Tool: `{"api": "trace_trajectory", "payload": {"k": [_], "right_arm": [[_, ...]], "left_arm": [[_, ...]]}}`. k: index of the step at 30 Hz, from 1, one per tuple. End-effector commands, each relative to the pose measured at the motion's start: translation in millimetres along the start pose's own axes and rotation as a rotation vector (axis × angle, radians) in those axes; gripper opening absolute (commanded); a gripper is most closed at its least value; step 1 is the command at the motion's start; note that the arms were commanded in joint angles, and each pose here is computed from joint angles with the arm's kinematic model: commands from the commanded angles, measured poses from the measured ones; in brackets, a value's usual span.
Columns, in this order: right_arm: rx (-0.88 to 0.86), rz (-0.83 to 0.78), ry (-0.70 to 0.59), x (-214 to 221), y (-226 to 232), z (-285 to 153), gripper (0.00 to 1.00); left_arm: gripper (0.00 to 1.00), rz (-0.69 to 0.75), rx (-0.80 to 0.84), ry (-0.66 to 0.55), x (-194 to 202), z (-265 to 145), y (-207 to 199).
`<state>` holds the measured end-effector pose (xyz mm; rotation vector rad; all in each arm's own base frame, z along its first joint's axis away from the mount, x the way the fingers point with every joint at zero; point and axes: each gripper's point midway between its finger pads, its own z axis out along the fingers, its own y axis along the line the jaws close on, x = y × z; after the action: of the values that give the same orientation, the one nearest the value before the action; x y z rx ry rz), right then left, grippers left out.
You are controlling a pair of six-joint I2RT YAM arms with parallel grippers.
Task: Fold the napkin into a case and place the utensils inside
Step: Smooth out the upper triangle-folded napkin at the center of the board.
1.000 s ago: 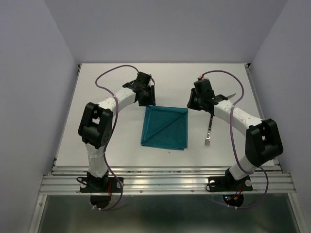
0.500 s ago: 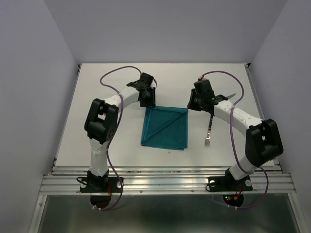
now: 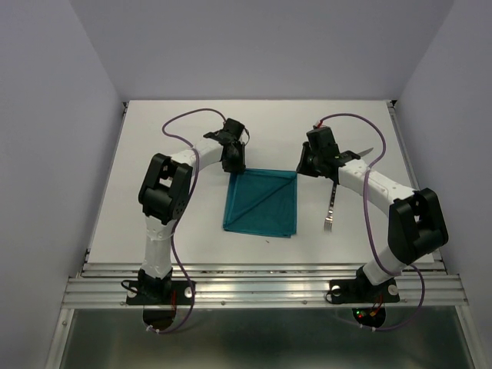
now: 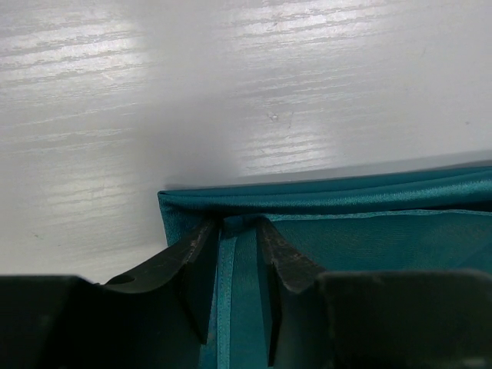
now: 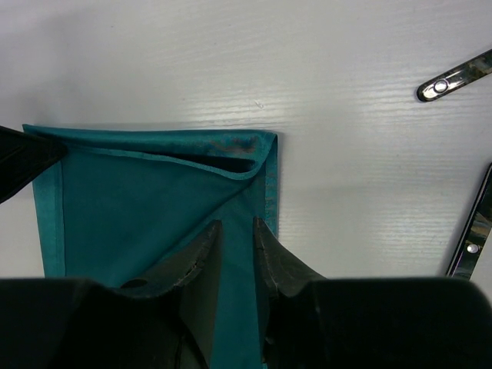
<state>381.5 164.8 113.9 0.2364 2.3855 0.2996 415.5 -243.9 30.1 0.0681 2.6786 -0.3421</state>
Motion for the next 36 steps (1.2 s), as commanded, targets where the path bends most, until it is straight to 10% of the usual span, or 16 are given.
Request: {"api": "trace_trajectory", "payload": {"k": [1, 13, 36], "right_arm": [[-0.011, 0.015, -0.027, -10, 2, -5, 0.28], [-0.049, 0.002, -0.004, -9, 11, -2, 0.27], [-0.060, -0.049, 0.091, 17, 38, 43, 0.14]], "left_arm": [[0.35, 0.016, 0.021, -0.053, -21, -9, -8], [0.01, 0.020, 0.014, -0.072, -25, -19, -9], [0.00, 0.006, -0.005, -0.079, -25, -21, 0]]}}
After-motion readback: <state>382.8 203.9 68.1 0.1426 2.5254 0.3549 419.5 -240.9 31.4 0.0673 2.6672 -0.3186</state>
